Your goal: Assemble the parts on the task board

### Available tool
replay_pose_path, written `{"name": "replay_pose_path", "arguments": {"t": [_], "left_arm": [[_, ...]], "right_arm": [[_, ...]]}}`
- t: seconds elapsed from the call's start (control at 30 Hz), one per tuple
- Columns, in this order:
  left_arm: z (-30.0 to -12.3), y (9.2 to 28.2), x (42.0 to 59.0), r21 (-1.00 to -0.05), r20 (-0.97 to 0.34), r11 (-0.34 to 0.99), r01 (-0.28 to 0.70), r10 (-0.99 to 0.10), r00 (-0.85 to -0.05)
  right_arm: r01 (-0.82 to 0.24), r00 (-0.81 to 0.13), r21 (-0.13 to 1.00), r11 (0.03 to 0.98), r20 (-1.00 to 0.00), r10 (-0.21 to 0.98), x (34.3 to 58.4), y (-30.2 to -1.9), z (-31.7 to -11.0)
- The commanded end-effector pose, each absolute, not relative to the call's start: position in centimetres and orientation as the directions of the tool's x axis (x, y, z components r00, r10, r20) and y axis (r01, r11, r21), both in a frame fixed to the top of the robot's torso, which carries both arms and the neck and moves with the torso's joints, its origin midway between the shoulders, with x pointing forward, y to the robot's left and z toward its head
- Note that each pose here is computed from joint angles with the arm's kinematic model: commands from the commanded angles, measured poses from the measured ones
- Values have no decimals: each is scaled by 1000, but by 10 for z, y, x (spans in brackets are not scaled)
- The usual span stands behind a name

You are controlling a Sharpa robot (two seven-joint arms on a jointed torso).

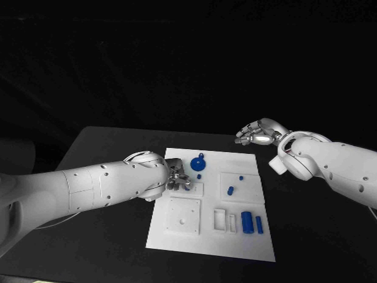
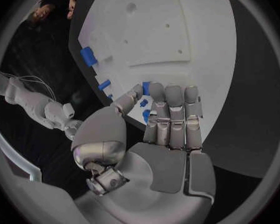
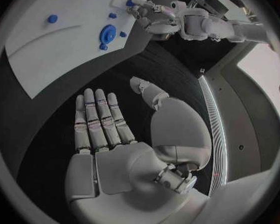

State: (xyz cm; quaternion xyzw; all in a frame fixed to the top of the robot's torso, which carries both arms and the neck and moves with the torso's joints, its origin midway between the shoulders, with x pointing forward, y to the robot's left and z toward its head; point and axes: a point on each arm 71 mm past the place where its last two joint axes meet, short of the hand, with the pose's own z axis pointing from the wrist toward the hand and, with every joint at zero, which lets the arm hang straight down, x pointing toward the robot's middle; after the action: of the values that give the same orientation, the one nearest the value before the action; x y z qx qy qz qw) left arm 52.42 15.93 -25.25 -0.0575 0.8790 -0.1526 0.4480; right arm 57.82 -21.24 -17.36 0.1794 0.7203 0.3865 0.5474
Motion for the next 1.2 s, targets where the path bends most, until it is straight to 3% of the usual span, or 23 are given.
{"name": "replay_pose_path", "arguments": {"t": [0.03,1.2], "left_arm": [[-255,156,522,-333,-754,942,38,-242,-610],[-252,150,521,-358,-744,933,45,-255,-617]], "right_arm": [[-174,-349,755,632,-647,677,578,-211,-173],[-173,-351,755,632,-647,677,578,-211,-174]]}}
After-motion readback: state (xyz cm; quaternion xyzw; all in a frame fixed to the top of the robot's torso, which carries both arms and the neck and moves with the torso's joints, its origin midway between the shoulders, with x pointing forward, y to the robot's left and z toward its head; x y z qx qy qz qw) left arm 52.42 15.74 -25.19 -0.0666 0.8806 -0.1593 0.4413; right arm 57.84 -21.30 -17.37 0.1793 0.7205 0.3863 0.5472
